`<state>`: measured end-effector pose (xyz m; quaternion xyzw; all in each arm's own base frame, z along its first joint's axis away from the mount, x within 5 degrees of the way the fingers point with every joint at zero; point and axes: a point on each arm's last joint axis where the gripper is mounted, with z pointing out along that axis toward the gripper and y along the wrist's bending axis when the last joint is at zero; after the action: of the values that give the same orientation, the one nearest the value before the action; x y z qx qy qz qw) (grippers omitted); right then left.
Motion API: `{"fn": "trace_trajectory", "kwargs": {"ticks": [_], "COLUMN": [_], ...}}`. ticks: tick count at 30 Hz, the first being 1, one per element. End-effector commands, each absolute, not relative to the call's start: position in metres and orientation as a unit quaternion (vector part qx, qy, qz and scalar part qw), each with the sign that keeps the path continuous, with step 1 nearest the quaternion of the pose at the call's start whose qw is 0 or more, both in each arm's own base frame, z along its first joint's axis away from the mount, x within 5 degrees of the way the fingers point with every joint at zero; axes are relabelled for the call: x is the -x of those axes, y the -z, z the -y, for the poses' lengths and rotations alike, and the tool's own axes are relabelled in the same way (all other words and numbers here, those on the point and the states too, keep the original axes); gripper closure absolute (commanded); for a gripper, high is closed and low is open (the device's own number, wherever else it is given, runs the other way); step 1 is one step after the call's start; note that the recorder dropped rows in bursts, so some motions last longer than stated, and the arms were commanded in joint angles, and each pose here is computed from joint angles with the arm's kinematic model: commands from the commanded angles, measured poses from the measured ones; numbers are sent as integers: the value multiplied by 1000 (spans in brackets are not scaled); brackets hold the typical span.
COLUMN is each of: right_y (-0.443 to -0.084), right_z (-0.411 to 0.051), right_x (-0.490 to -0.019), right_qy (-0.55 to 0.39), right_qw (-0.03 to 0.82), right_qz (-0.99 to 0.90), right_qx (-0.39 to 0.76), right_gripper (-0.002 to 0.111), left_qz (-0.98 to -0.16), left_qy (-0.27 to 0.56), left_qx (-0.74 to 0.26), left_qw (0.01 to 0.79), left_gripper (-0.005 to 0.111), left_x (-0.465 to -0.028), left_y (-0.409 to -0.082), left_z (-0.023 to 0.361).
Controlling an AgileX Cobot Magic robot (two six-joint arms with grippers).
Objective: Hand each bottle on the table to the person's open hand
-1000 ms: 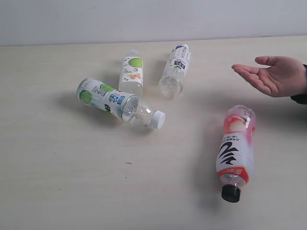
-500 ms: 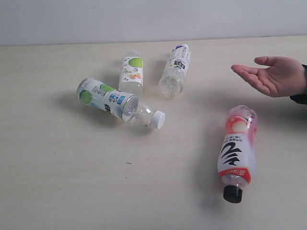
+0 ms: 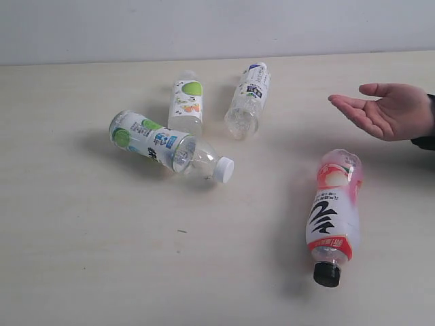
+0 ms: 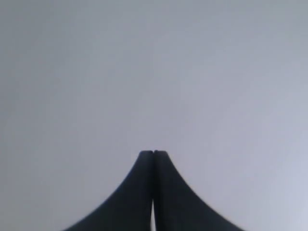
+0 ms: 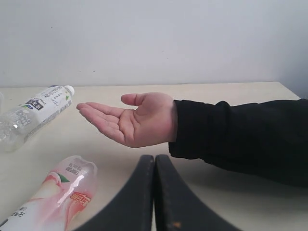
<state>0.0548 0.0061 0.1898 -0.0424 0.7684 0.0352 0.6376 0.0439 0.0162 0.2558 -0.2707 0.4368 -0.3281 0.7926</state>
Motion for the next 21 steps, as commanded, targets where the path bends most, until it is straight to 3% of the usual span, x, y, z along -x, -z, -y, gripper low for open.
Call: {"fn": "trace_trajectory", "kwargs": {"ticks": [1,6,10,14,16,21], "right_y": [-189,-189,-189,-189,-189,-189], "right_z": [-6,-6,-6,-6,-6,-6], "right_x": [-55,-55,-55,-55,-55,-55], "right_qy": [-33,-33,-33,-33,-33,-33], "right_qw": [640,640,640,640,640,640], "right_qz": [-767,-767,-767,-767,-767,-767], "right_qx": [40,40,40,40,40,40], "right_gripper": [108,108,108,108,108,108], "left_qz": [-360,-488,-637,-785,-859,-953], "left_qy": [382,295,210,93,68,124], "left_qx": [204,83,165,179,120,-10], "left_qw": [827,817,723,586,493,276], "left_gripper": [107,107,107,107,107,107], "left_x": [-31,-65,-128,-193,-228,-289], "left_y": [-324,-407,-431,-417,-398,-341], "left_z": [-9,13,6,8,21,76]}}
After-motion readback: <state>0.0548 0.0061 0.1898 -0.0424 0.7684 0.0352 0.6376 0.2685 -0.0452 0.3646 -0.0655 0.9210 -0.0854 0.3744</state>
